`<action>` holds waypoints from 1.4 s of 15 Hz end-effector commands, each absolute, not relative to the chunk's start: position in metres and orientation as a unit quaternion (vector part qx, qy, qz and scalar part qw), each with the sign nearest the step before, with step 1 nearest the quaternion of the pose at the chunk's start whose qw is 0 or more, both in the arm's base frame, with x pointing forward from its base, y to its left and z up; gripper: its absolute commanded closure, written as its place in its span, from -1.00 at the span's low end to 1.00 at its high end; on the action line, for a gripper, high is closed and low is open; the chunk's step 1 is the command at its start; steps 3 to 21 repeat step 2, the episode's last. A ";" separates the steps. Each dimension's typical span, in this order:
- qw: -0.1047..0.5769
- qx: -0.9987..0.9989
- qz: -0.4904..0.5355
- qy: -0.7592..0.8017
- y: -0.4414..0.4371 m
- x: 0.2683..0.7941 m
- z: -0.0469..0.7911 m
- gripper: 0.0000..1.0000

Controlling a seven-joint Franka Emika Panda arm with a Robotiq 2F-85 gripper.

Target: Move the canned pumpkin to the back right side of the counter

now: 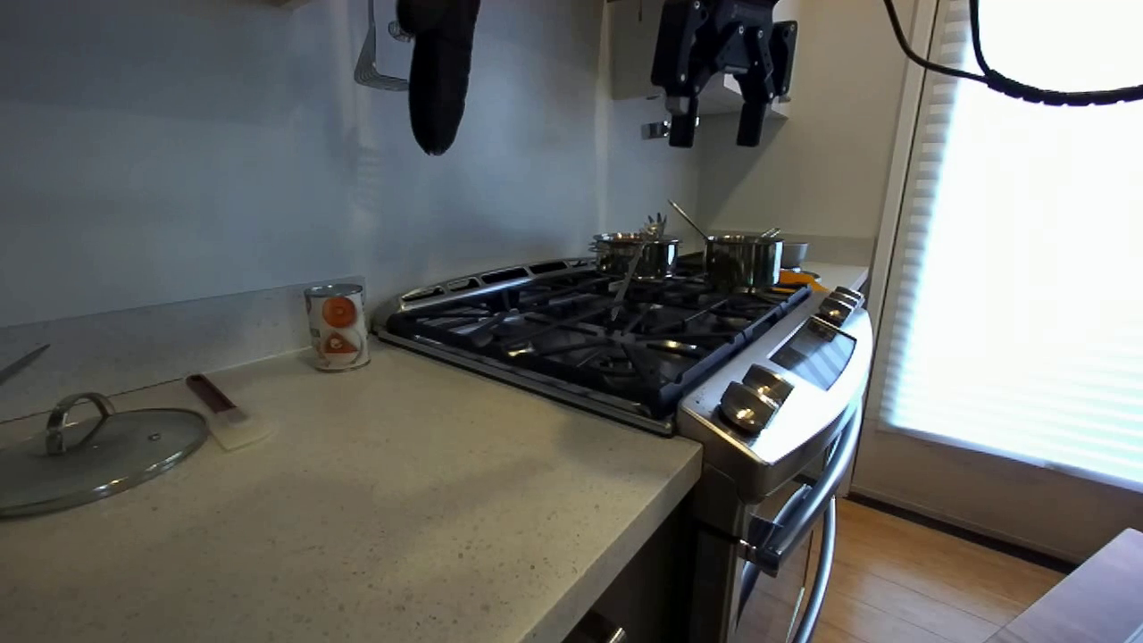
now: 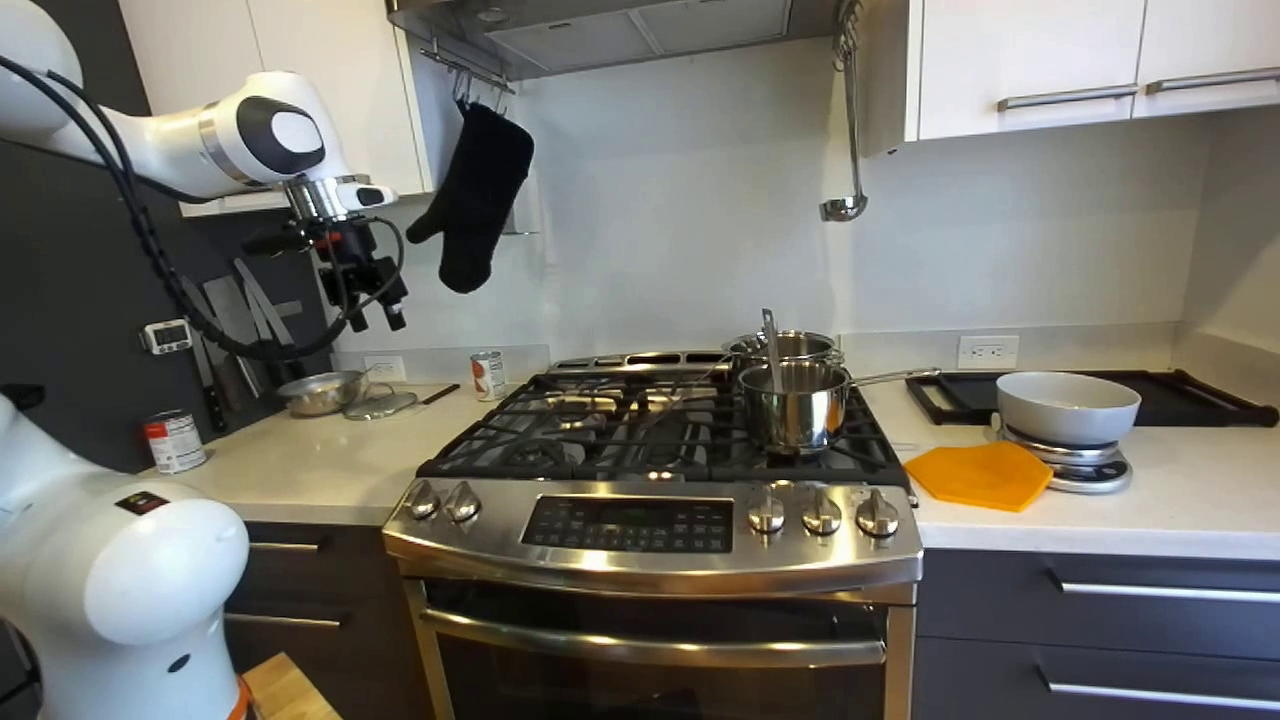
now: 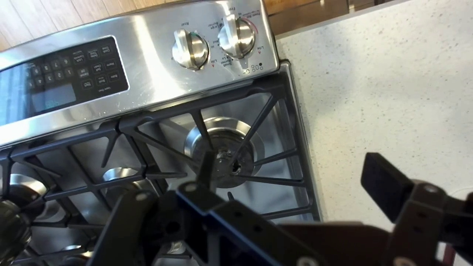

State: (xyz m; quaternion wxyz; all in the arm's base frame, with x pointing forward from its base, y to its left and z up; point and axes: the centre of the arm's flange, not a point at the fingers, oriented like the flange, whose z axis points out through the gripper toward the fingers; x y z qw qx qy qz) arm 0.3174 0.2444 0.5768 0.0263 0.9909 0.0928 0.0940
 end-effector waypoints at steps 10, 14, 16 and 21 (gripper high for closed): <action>0.026 0.991 0.093 0.093 0.244 0.317 0.576 -1.00; 0.026 0.991 0.093 0.093 0.244 0.317 0.576 -1.00; 0.026 0.991 0.093 0.093 0.244 0.317 0.576 -1.00; 0.026 0.991 0.093 0.093 0.244 0.317 0.576 -1.00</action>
